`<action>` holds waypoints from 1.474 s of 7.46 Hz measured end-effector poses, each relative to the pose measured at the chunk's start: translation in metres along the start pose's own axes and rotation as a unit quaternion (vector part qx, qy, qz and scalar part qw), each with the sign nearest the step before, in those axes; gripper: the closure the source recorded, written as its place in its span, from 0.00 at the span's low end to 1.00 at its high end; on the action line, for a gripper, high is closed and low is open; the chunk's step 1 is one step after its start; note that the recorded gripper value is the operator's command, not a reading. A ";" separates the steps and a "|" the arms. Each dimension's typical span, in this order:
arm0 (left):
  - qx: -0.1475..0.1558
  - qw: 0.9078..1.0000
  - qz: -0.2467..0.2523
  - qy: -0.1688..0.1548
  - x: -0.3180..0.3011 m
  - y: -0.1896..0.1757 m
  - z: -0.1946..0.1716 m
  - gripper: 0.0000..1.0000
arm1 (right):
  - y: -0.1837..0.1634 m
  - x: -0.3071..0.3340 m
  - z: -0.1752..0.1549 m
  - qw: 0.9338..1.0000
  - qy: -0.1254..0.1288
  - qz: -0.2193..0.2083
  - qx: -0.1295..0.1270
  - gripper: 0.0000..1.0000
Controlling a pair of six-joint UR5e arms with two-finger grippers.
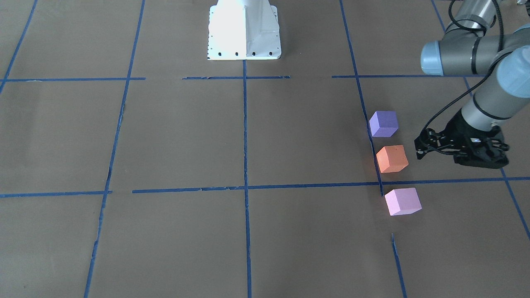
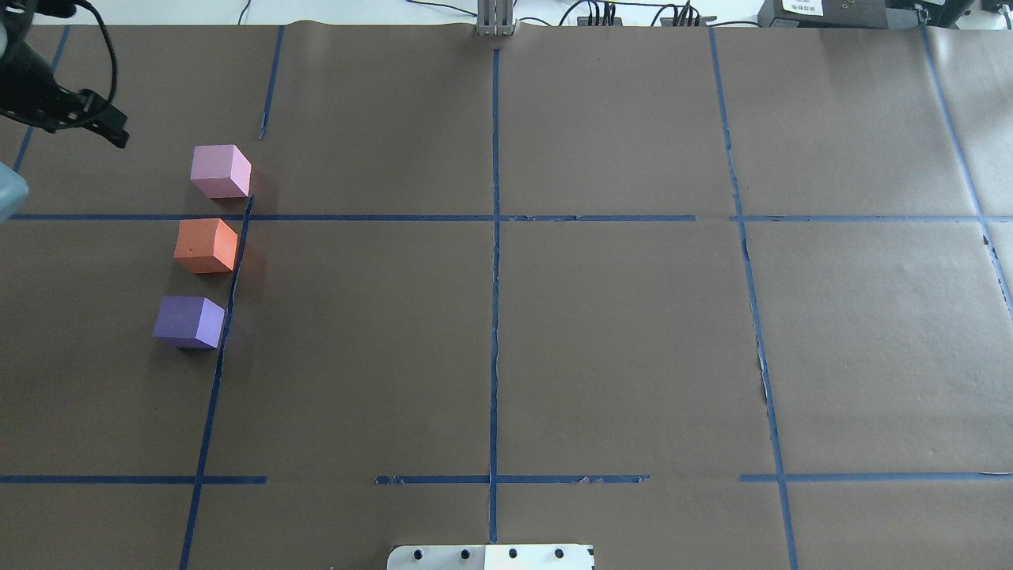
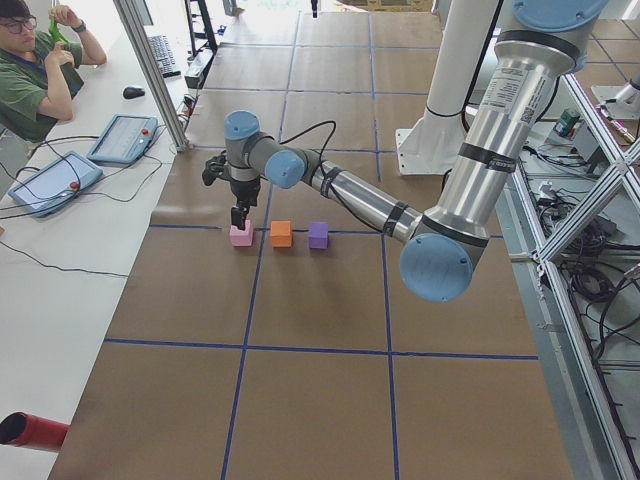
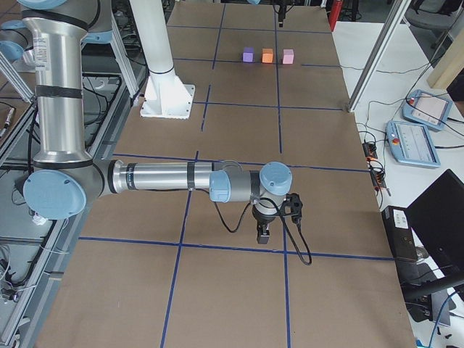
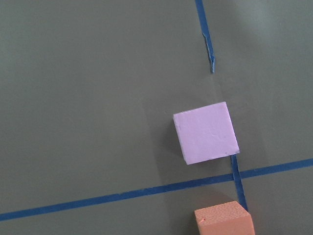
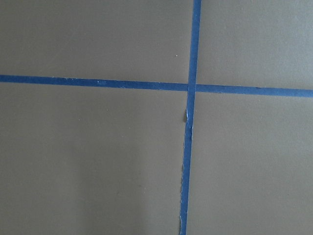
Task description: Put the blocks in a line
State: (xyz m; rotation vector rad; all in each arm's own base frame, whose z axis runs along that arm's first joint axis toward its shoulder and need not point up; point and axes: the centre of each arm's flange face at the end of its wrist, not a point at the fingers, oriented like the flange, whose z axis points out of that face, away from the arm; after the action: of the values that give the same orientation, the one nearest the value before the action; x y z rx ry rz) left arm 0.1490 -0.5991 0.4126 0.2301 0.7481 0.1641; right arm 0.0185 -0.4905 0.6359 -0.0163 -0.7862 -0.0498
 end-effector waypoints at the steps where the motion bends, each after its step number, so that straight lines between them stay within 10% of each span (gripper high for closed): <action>1: 0.003 1.000 0.019 0.007 -0.042 0.009 -0.018 0.00 | 0.000 0.000 0.000 1.000 0.000 0.000 0.000 0.00; 6: -0.024 0.998 0.017 0.057 -0.226 0.097 -0.004 0.00 | 0.000 0.000 0.000 1.000 0.000 0.000 0.000 0.00; 11: -0.035 0.999 -0.036 0.007 -0.269 0.127 -0.002 0.00 | 0.000 0.000 0.000 1.000 0.000 0.000 0.000 0.00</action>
State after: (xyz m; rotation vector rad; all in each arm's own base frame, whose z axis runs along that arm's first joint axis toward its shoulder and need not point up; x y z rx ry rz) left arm -0.0549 -0.5378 0.6202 0.1345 0.7618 0.1231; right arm 0.0185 -0.4905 0.6358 -0.0161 -0.7862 -0.0501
